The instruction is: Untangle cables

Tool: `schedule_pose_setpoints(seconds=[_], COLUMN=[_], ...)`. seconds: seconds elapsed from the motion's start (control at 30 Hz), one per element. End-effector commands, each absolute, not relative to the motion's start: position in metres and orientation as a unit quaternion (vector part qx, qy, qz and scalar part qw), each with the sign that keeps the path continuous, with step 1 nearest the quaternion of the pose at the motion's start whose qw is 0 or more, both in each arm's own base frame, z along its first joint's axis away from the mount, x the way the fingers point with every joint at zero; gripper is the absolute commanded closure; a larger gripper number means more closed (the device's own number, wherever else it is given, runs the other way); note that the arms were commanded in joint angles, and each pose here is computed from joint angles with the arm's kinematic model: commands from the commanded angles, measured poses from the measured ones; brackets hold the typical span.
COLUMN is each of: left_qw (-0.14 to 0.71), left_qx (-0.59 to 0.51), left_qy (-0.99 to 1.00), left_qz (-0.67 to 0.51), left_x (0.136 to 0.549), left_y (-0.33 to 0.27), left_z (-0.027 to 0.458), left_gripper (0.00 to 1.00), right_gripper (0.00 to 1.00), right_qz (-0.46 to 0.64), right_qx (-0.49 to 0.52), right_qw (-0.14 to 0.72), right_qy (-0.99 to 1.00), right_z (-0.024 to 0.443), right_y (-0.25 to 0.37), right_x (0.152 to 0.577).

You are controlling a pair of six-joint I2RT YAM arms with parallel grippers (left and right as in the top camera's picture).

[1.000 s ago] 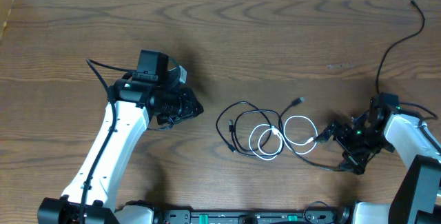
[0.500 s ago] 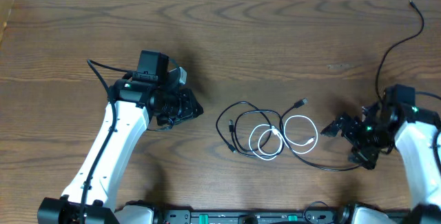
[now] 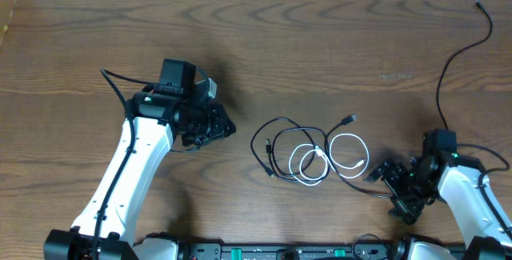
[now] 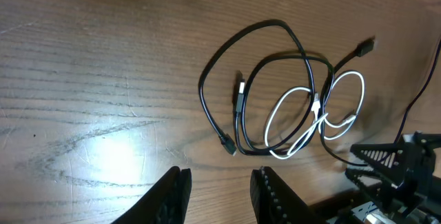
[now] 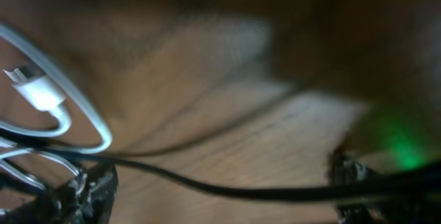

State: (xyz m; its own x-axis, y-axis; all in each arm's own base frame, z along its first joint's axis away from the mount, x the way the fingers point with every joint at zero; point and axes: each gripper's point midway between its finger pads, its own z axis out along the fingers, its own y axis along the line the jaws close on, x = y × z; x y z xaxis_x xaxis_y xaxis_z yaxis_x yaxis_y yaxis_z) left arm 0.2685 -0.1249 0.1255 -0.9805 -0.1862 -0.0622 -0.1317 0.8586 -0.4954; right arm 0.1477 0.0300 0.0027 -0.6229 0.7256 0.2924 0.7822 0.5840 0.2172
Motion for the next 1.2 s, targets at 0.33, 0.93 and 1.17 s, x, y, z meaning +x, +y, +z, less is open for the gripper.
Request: schedule_pose_setpoints(seconds=[0.33,0.93,1.17], left_qw=[0.054,0.052,0.052], left_qx=[-0.075,-0.076,-0.076], left_qy=[0.965,0.965,0.965], left_qz=[-0.245,-0.245,-0.245], left_x=[0.265,0.265,0.265], left_y=[-0.123,-0.123,-0.123], left_z=[0.123,0.122,0.122], left_gripper=[0.66,0.66,0.66], right_gripper=[0.78,0.99,0.98], right_qz=[-0.183,-0.469,-0.528], right_qx=[-0.423,-0.215,-0.067], right_qw=[-0.014,-0.217,-0.371], right_qy=[-0.888,-0.829,-0.761], right_z=[-0.007,0.166,0.306], right_y=[0.02,0.051,0.045], right_x=[0.189,0.318,0.357])
